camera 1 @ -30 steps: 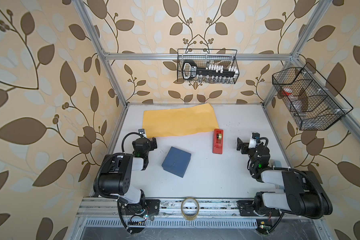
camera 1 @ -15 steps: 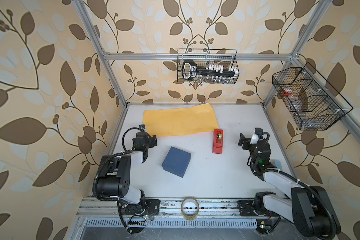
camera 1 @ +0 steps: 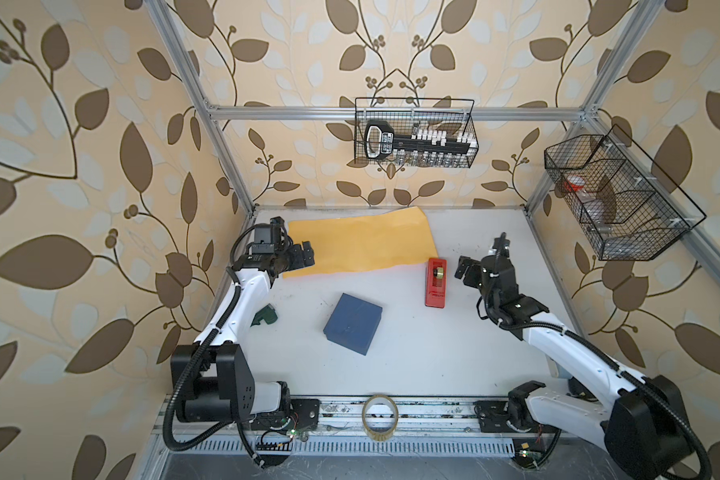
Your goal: Wrap the gift box in paper
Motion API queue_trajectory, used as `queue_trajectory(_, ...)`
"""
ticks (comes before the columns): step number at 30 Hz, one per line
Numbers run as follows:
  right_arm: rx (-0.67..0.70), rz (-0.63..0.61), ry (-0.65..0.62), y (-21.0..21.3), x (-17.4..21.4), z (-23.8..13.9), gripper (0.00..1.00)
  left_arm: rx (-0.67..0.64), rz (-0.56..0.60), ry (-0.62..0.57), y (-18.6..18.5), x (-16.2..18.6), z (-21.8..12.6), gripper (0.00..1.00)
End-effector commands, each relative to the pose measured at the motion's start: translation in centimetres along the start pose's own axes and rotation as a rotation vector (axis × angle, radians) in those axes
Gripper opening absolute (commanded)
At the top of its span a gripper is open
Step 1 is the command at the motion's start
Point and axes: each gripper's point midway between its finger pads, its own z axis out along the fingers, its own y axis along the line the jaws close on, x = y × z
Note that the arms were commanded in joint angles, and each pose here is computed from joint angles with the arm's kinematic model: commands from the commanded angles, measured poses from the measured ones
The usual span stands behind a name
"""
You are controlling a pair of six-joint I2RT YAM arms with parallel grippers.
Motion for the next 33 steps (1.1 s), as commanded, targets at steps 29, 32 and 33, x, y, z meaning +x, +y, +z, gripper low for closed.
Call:
queue_trajectory(29,0.082,-0.173,0.301,5.7,13.3,6.7,0.65,0.001,0.040,0.004,-0.2,-0.4,-1.6,0.99)
queue_trajectory(32,0.098,-0.145,0.303,4.2,12.9,7.4,0.55,0.000,0.059,0.007,-0.4,-0.3,-1.4,0.99)
queue_trajectory(33,0.109,-0.141,0.310,3.6,12.7,7.6,0.54,-0.008,0.065,0.012,-0.3,-0.3,-1.4,0.99)
